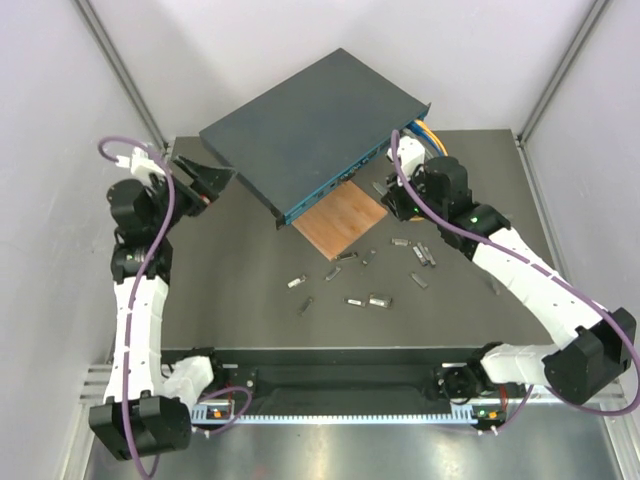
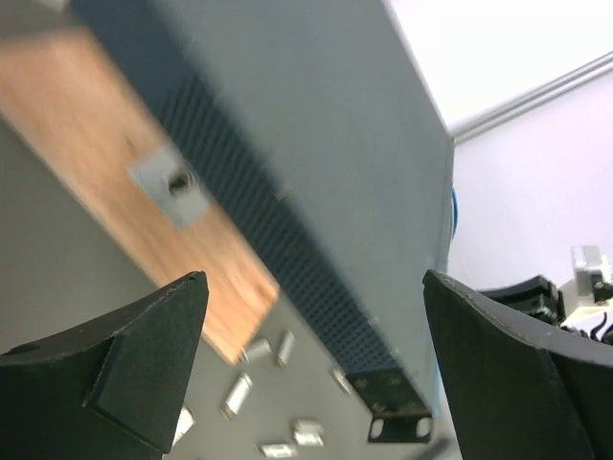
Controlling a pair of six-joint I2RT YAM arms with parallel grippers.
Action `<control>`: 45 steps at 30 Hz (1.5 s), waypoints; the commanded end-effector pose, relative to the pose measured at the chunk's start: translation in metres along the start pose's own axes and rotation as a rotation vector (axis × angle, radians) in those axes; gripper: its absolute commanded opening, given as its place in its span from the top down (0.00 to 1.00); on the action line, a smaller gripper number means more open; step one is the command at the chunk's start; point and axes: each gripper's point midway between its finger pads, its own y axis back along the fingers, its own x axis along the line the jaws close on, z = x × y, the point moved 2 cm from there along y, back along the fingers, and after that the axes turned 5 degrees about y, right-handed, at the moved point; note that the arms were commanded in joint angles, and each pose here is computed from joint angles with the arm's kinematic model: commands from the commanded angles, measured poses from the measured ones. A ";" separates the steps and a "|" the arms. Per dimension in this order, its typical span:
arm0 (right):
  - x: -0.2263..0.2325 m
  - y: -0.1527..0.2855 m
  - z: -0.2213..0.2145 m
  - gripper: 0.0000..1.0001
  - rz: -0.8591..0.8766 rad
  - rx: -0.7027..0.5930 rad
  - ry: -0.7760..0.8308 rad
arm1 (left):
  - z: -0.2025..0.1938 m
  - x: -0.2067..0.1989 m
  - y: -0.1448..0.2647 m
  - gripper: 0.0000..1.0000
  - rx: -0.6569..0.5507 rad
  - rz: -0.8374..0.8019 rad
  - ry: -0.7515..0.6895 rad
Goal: Insert the plug into the switch port
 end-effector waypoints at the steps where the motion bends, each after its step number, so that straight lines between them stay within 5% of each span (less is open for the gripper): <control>1: -0.010 0.003 0.033 1.00 -0.044 -0.110 -0.012 | -0.012 -0.005 0.000 0.01 0.030 -0.084 0.153; 9: -0.009 -0.006 0.033 1.00 -0.038 -0.109 0.004 | -0.028 0.010 -0.020 0.03 0.094 -0.171 0.329; 25: -0.007 -0.009 0.061 1.00 -0.032 -0.153 -0.002 | -0.019 0.004 -0.048 0.11 0.092 -0.305 0.366; 36: -0.001 -0.019 0.059 1.00 -0.010 -0.141 -0.054 | -0.019 0.013 -0.058 0.70 0.095 -0.270 0.393; 45: 0.001 -0.023 0.061 1.00 0.000 -0.143 -0.089 | -0.019 0.012 -0.056 0.94 0.096 -0.271 0.382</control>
